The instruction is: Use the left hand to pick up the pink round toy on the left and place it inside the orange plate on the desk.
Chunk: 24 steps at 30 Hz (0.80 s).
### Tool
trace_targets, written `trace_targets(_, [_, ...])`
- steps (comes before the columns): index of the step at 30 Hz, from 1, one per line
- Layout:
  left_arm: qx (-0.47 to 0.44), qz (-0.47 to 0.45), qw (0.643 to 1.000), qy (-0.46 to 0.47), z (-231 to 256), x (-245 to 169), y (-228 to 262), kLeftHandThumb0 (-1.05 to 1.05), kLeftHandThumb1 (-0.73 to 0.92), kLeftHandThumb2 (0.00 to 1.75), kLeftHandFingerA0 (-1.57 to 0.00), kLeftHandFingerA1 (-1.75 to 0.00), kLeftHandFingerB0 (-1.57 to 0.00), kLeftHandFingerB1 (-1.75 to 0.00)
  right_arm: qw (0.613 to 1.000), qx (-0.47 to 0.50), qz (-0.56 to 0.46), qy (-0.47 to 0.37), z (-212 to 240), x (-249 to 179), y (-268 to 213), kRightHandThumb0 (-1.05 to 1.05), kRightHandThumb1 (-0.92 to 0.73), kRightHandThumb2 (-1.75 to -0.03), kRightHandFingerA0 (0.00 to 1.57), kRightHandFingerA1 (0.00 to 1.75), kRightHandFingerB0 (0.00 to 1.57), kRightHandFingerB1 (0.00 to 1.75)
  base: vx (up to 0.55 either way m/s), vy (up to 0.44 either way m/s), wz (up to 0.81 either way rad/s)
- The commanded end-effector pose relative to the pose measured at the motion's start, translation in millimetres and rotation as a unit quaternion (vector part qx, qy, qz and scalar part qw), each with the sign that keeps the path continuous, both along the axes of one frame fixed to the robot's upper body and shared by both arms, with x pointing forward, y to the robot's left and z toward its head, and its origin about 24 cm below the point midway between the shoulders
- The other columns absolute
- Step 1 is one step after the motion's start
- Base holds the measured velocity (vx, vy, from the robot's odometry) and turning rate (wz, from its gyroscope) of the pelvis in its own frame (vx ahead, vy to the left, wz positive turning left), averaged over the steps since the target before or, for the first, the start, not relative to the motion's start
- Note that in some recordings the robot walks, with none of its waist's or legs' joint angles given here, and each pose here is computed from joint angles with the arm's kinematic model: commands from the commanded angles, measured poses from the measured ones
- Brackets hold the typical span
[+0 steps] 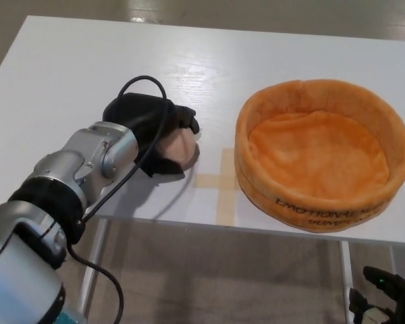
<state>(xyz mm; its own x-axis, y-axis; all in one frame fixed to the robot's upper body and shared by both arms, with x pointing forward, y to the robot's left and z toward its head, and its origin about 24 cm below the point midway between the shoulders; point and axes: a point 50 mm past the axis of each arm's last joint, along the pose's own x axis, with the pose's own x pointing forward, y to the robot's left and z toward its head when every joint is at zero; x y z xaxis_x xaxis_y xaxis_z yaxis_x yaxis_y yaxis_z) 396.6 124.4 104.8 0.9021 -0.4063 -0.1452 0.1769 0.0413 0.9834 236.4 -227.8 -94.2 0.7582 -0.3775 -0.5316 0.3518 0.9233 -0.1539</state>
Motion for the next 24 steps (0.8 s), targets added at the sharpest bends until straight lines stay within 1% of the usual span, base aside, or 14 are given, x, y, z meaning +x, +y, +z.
trace_targets(1, [0.007, -0.003, 1.000, -0.026, 5, 2, 0, -0.32, 0.86, 0.70, -0.79, -1.44, -0.70, -0.44, 1.000, 0.005, -0.004, 0.002, -3, -5, -1, -0.25, -0.59, -0.59, 0.56, 0.90, 0.51, 0.58, 0.00, 0.000, 0.00])
trace_targets(4, [-0.013, -0.006, 0.999, -0.036, 13, 4, 0, -0.29, 0.82, 0.68, -0.77, -1.46, -0.78, -0.50, 1.000, 0.005, -0.006, 0.002, -3, -5, -1, -0.24, -0.58, -0.59, 0.57, 0.89, 0.52, 0.57, 0.00, 0.000, 0.00])
trace_targets(5, [-0.027, -0.008, 0.999, -0.045, 20, 5, 0, -0.26, 0.85, 0.66, -0.66, -1.59, -0.69, -1.00, 1.000, 0.005, -0.005, 0.001, -3, -5, -1, -0.23, -0.59, -0.60, 0.56, 0.88, 0.51, 0.57, 0.00, 0.000, 0.00])
trace_targets(8, [-0.045, -0.011, 0.997, -0.057, 28, 6, 1, -0.26, 0.85, 0.66, -0.66, -1.59, -0.69, -1.00, 1.000, 0.005, -0.003, -0.001, -3, -5, -1, -0.23, -0.59, -0.60, 0.56, 0.88, 0.51, 0.57, 0.00, 0.000, 0.00])
trace_targets(9, [-0.054, -0.016, 0.996, -0.075, 36, 7, 0, -0.28, 0.85, 0.67, -0.68, -1.60, -0.76, -0.71, 1.000, 0.005, -0.004, -0.001, -3, -5, -1, -0.23, -0.59, -0.59, 0.55, 0.89, 0.51, 0.57, 0.00, 0.000, 0.00])
trace_targets(10, [-0.075, -0.024, 0.993, -0.093, 44, 8, -1, -0.29, 0.78, 0.66, -0.73, -1.59, -0.79, -0.67, 1.000, 0.004, -0.003, 0.000, -3, -5, -1, -0.24, -0.59, -0.59, 0.57, 0.89, 0.51, 0.57, 0.00, 0.000, 0.00])
trace_targets(13, [-0.115, -0.039, 0.986, -0.113, 67, 9, -7, -0.30, 0.77, 0.66, -0.73, -1.58, -0.83, -0.65, 1.000, 0.004, -0.004, -0.001, -2, -3, -1, -0.24, -0.60, -0.61, 0.57, 0.91, 0.51, 0.58, 0.00, 0.000, 0.00])
trace_targets(15, [-0.132, -0.048, 0.983, -0.120, 79, 10, -13, -0.29, 0.80, 0.67, -0.73, -1.60, -0.82, -0.76, 1.000, 0.004, -0.004, -0.002, -1, -3, -1, -0.24, -0.61, -0.60, 0.57, 0.91, 0.51, 0.57, 0.00, 0.000, 0.00])
trace_targets(16, [-0.140, -0.056, 0.980, -0.126, 84, 9, -16, -0.28, 0.80, 0.64, -0.72, -1.64, -0.75, -0.97, 1.000, 0.004, -0.003, -0.001, -1, -3, -1, -0.25, -0.60, -0.61, 0.57, 0.90, 0.50, 0.57, 0.00, 0.000, 0.00])
trace_targets(17, [-0.142, -0.058, 0.980, -0.128, 85, 9, -17, -0.28, 0.80, 0.64, -0.72, -1.64, -0.75, -0.97, 1.000, 0.004, -0.003, -0.001, -1, -3, -1, -0.25, -0.60, -0.61, 0.57, 0.90, 0.50, 0.57, 0.00, 0.000, 0.00])
trace_targets(18, [-0.151, -0.072, 0.977, -0.133, 91, 8, -24, -0.26, 0.81, 0.62, -0.68, -1.72, -0.59, -1.38, 1.000, 0.005, -0.003, -0.002, -2, -3, 0, -0.24, -0.61, -0.60, 0.56, 0.90, 0.51, 0.58, 0.00, 0.000, 0.00])
trace_targets(21, [-0.173, -0.109, 0.968, -0.143, 107, 4, -46, -0.27, 0.79, 0.62, -0.71, -1.70, -0.65, -1.23, 1.000, 0.013, -0.002, -0.003, -3, -4, 1, -0.24, -0.59, -0.61, 0.55, 0.89, 0.51, 0.58, 0.00, 0.000, 0.00])
trace_targets(22, [-0.180, -0.118, 0.966, -0.145, 112, 2, -56, -0.32, 0.74, 0.64, -0.71, -1.61, -0.74, -1.05, 1.000, 0.013, -0.002, -0.003, -3, -4, 2, -0.23, -0.59, -0.60, 0.56, 0.90, 0.52, 0.60, 0.00, 0.000, 0.00])
trace_targets(24, [-0.184, -0.131, 0.963, -0.147, 117, 0, -65, -0.29, 0.73, 0.65, -0.74, -1.59, -0.82, -0.88, 1.000, 0.013, -0.001, -0.003, -3, -4, 3, -0.24, -0.60, -0.60, 0.55, 0.87, 0.50, 0.57, 0.00, 0.000, 0.00])
